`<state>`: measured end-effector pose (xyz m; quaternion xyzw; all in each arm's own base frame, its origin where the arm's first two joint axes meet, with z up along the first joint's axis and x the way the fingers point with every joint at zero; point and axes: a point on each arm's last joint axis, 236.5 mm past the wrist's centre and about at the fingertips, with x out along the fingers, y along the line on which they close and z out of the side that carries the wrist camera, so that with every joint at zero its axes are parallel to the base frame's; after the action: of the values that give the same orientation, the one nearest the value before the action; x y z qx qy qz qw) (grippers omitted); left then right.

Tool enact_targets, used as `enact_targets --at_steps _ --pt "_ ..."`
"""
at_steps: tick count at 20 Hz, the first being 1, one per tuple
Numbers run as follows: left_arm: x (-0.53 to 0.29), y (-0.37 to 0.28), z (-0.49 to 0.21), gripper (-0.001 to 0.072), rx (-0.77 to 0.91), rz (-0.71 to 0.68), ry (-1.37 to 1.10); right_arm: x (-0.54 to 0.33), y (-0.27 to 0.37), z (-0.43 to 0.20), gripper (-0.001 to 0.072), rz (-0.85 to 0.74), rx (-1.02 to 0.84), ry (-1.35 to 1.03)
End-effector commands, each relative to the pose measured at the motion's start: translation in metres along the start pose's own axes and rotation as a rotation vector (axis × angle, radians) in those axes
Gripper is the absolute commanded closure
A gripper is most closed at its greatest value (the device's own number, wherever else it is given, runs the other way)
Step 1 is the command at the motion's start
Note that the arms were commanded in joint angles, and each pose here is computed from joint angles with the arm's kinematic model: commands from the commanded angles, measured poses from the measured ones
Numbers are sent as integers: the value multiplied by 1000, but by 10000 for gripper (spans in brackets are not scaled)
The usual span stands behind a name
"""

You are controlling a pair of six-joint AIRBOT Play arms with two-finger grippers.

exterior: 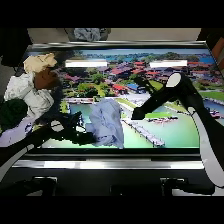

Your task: Fold the shirts.

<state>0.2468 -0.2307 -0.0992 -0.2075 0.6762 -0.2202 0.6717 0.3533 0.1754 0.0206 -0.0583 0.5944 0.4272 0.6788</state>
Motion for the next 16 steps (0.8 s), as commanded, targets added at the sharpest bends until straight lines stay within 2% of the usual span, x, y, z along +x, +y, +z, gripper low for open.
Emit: enact_targets --at_steps 1,7,10,12,16 --pt "7 1 14 664 -15 0 -76 23 3 14 2 13 -12 -33" --pt "2 3 15 665 32 13 -86 52 -8 55 3 89 83 -188" --pt "-1 0 16 665 49 8 -93 70 -36 68 10 41 156 -239" --pt "-3 -3 17 666 54 5 -101 80 -35 82 15 100 218 -294" --pt "-9 -8 17 665 65 -5 -111 119 -30 83 15 147 239 -271"
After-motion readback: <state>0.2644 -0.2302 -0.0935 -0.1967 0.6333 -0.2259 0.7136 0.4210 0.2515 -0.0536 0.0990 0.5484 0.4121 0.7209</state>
